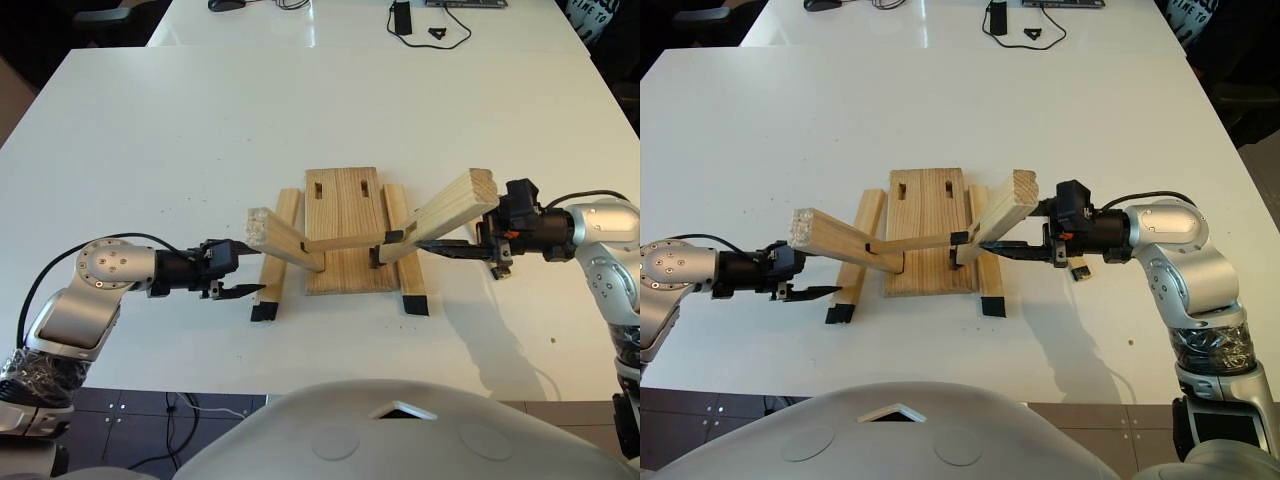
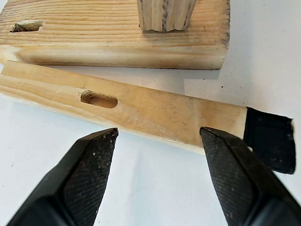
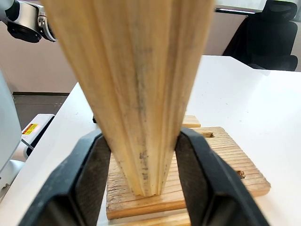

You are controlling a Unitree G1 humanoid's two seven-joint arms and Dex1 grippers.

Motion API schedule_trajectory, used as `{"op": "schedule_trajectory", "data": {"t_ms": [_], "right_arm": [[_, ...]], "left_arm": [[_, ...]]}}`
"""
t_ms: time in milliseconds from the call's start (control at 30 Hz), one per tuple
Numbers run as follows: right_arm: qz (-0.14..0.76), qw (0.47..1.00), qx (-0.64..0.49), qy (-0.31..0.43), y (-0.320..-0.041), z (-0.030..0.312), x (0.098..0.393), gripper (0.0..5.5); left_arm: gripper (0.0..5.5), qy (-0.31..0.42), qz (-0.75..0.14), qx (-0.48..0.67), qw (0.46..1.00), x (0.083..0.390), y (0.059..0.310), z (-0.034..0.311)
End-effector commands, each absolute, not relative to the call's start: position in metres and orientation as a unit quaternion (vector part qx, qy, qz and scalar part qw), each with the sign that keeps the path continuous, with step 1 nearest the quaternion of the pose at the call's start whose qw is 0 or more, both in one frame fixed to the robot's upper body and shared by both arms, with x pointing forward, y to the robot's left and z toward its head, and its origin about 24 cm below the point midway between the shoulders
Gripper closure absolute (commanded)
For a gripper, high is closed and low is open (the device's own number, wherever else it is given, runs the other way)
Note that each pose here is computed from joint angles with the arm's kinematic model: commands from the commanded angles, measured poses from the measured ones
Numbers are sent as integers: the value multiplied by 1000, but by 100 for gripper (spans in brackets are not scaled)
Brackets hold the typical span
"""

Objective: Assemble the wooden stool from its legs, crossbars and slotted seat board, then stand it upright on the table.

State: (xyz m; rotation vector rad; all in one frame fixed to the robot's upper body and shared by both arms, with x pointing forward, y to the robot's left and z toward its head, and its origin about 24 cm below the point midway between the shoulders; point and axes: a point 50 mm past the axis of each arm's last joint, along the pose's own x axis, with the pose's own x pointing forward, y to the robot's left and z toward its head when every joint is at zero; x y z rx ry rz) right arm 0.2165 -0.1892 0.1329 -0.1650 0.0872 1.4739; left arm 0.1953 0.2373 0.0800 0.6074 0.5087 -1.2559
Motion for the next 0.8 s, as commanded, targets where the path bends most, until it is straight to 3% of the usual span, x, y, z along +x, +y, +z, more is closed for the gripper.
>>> {"op": "schedule_trajectory", "data": {"t_ms": [33, 367, 800], "right_arm": [[683, 725, -60, 73, -190, 125, 209, 347], [641, 752, -64, 137, -213, 88, 204, 347], [662, 735, -116, 92, -207, 129, 225, 347]], "left_arm": [[227, 235, -570, 280, 736, 195, 236, 78], [227, 235, -567, 284, 736, 197, 238, 80], [227, 200, -575, 281, 742, 195, 217, 84]]}}
